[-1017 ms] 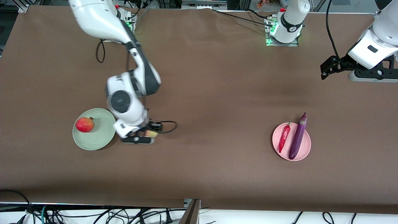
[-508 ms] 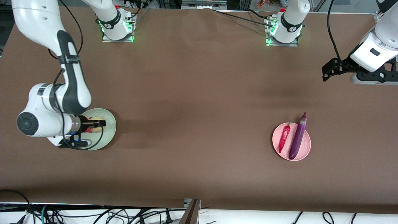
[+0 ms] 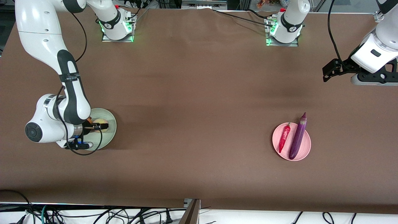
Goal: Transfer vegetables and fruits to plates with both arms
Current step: 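Grasp the peach with the right gripper and carry it to the green plate, then release the peach on the green plate and withdraw the right gripper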
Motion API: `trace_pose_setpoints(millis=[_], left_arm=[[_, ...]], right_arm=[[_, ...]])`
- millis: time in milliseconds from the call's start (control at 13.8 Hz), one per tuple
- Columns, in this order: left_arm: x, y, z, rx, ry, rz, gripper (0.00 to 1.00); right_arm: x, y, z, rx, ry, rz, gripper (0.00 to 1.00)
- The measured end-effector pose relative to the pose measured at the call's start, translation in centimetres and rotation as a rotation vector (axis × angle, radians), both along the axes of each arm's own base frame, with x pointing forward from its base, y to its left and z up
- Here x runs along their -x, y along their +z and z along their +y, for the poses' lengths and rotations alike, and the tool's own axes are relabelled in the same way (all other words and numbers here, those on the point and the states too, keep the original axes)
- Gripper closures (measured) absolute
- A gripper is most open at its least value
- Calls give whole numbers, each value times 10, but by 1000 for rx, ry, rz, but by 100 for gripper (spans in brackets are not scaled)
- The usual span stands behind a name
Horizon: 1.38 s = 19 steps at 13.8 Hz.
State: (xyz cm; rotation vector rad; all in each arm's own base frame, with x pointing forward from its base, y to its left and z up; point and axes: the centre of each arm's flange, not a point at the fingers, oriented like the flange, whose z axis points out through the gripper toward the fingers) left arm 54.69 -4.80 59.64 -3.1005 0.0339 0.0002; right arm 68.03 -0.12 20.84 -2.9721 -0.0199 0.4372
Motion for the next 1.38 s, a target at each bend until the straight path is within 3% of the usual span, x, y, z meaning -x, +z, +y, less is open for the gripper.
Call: trace_pose_setpoints(millis=[73,218,363,581,726,872,1162,1380], left_arm=[[0,0,0,0,0,0,0],[0,0,0,0,0,-1,0],[0,1,0,0,0,-1,0],[-1,1,0,0,0,-3,0],[-1,1,-1,0,-1,-3,0],[-2,1,-1,0,-1,-3,0],[-2,1,-1,0,-2,-4,0],[-2,2,-1,0,-2,-4,0]], right_arm=[[-1,0,2,-2,2,-4,18],[-4,16,5,-8,8,-13,1],[-5,65,7,-18,22,-18,0],[8,173,-3,43,75,-56,0],[28,242,-10,64,85,-88,0],[53,294,-17,57,78,-86,0],[83,355,-22,59,81,-125,0],[101,389,-20,117,108,-164,0]])
